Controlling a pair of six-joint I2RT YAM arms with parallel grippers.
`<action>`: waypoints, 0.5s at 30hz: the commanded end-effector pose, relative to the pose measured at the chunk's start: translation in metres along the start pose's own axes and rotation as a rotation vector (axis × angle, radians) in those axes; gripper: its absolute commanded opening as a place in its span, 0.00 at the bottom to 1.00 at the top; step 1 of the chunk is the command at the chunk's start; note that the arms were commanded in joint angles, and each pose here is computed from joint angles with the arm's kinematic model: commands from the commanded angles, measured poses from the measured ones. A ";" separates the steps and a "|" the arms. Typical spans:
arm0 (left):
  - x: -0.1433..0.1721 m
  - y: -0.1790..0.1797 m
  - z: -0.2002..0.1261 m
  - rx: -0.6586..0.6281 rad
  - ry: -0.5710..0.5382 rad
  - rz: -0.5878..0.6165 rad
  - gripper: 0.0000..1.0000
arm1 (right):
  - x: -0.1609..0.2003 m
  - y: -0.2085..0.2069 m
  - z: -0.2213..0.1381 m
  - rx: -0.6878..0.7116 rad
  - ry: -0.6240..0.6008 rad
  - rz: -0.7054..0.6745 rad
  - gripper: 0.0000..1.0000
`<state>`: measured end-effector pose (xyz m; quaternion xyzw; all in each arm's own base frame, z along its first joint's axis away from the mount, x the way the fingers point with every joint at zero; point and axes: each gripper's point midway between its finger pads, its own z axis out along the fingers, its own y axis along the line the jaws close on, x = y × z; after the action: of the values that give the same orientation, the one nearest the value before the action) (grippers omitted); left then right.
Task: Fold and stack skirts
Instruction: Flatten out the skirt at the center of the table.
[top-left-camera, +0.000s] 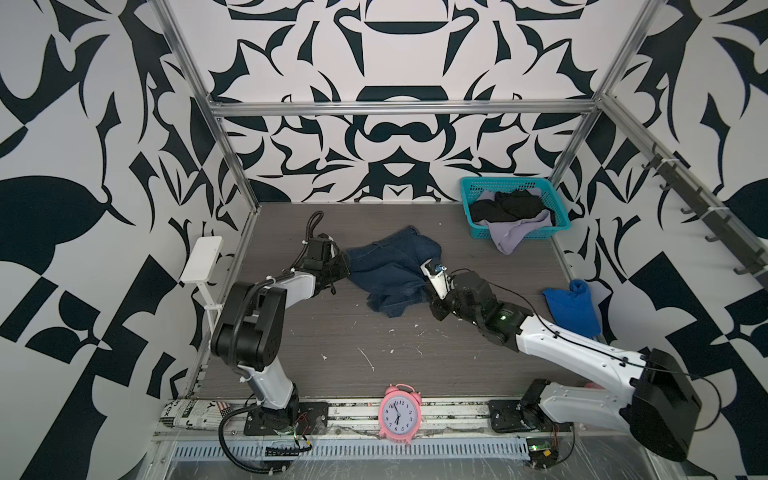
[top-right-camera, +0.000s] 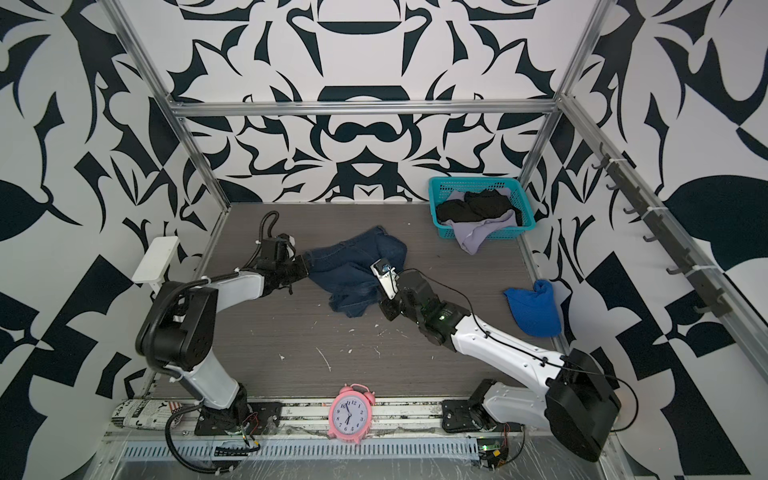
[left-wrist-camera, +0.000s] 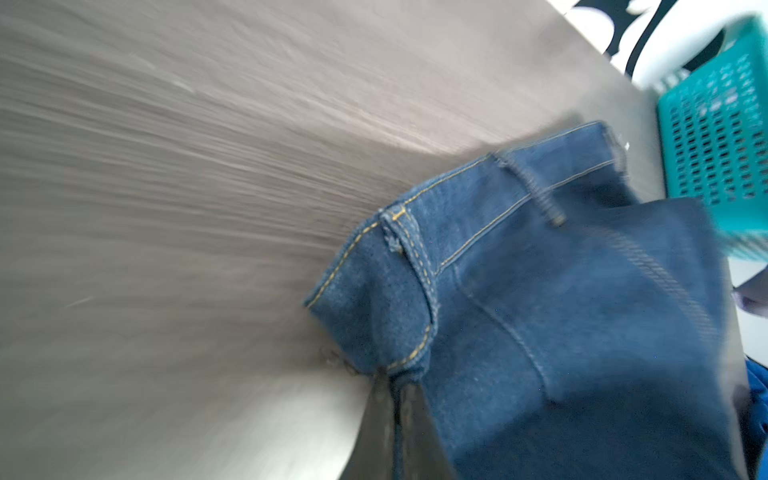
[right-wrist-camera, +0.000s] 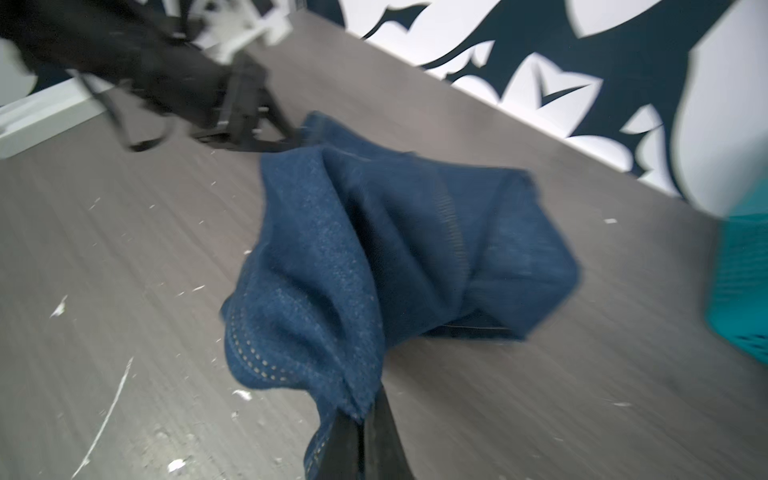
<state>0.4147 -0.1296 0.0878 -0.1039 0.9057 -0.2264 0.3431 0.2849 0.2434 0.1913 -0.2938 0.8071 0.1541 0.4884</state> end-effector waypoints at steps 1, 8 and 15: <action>-0.041 0.001 -0.057 -0.103 -0.161 0.069 0.00 | -0.063 -0.039 -0.040 0.142 -0.142 0.009 0.00; -0.097 -0.031 -0.175 -0.145 -0.374 0.163 0.00 | -0.115 -0.081 -0.098 0.334 -0.168 -0.021 0.00; -0.127 -0.076 -0.264 -0.049 -0.487 0.199 0.00 | -0.163 -0.098 -0.157 0.441 -0.271 -0.044 0.00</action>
<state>0.3482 -0.0931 0.3634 -0.0497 0.7978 -0.1996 0.5668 0.2984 0.1886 0.3587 -0.2466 0.7603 0.0766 0.5961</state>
